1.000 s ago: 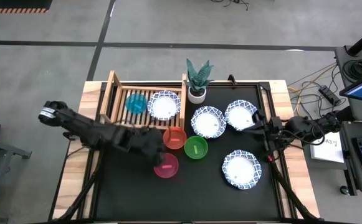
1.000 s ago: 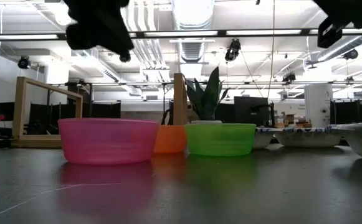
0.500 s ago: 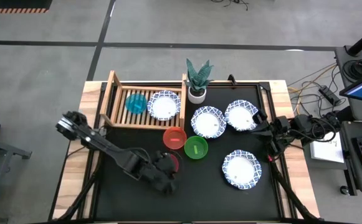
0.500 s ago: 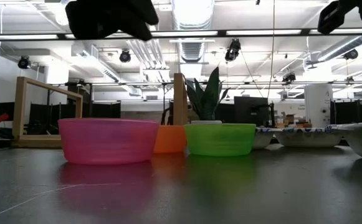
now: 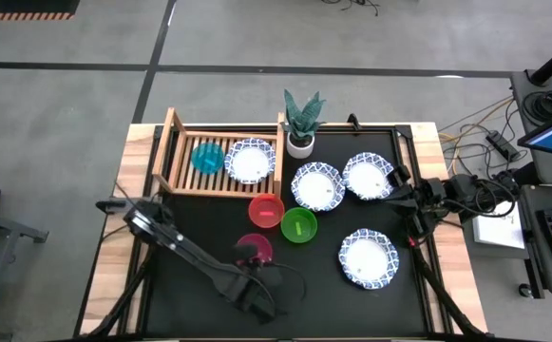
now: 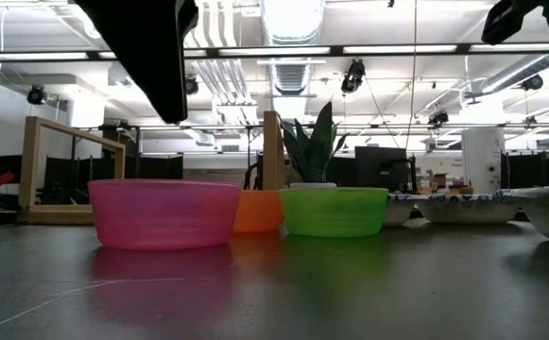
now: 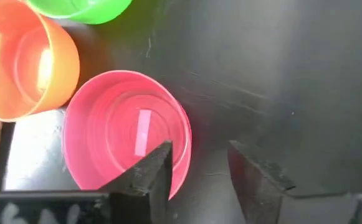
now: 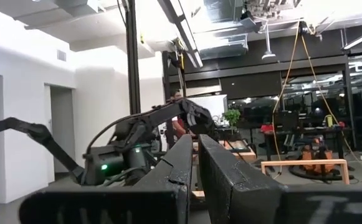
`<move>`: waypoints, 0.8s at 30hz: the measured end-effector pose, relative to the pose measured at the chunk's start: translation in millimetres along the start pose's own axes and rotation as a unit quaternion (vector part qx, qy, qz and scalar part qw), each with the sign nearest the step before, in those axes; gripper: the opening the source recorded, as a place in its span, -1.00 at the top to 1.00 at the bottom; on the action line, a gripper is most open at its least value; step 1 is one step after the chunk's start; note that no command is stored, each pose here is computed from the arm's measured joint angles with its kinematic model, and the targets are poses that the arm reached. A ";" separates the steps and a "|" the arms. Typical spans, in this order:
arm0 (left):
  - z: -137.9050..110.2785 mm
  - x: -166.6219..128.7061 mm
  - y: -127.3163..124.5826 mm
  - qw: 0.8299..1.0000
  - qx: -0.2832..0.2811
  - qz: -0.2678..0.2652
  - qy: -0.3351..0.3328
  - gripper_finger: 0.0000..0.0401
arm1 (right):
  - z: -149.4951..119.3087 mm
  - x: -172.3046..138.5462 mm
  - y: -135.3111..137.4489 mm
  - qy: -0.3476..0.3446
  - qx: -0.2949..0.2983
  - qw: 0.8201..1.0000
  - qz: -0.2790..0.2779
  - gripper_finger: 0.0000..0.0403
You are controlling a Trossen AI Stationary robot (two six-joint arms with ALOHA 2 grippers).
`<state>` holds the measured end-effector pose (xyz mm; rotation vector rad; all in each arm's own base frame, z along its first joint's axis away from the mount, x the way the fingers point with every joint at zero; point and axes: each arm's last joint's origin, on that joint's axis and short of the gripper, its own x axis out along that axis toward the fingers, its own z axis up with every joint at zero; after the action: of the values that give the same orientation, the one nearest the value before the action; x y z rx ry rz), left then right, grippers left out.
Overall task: Place and stack bowls onto a shelf
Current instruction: Stack the pink bowl on top of the blue bowl on the shelf
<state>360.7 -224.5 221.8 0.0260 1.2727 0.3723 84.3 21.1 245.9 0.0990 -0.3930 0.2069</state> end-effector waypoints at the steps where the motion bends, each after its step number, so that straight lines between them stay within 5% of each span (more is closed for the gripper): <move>1: 1.1 0.9 -1.7 1.000 0.009 0.003 0.002 0.27 | 0.0 0.0 0.0 0.000 -0.003 1.000 0.000 0.91; 10: -7.1 18.6 -3.1 0.999 0.027 0.026 0.025 0.17 | 0.5 0.0 -0.5 -0.001 -0.031 0.999 -0.008 0.91; 24: -28.5 57.8 -2.8 0.998 0.025 0.045 0.042 0.37 | 0.8 0.0 -0.5 -0.002 -0.044 0.999 -0.008 0.91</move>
<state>348.8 -215.9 159.0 0.1111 1.3671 0.4235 84.2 20.5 246.6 0.0159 -0.4043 0.1726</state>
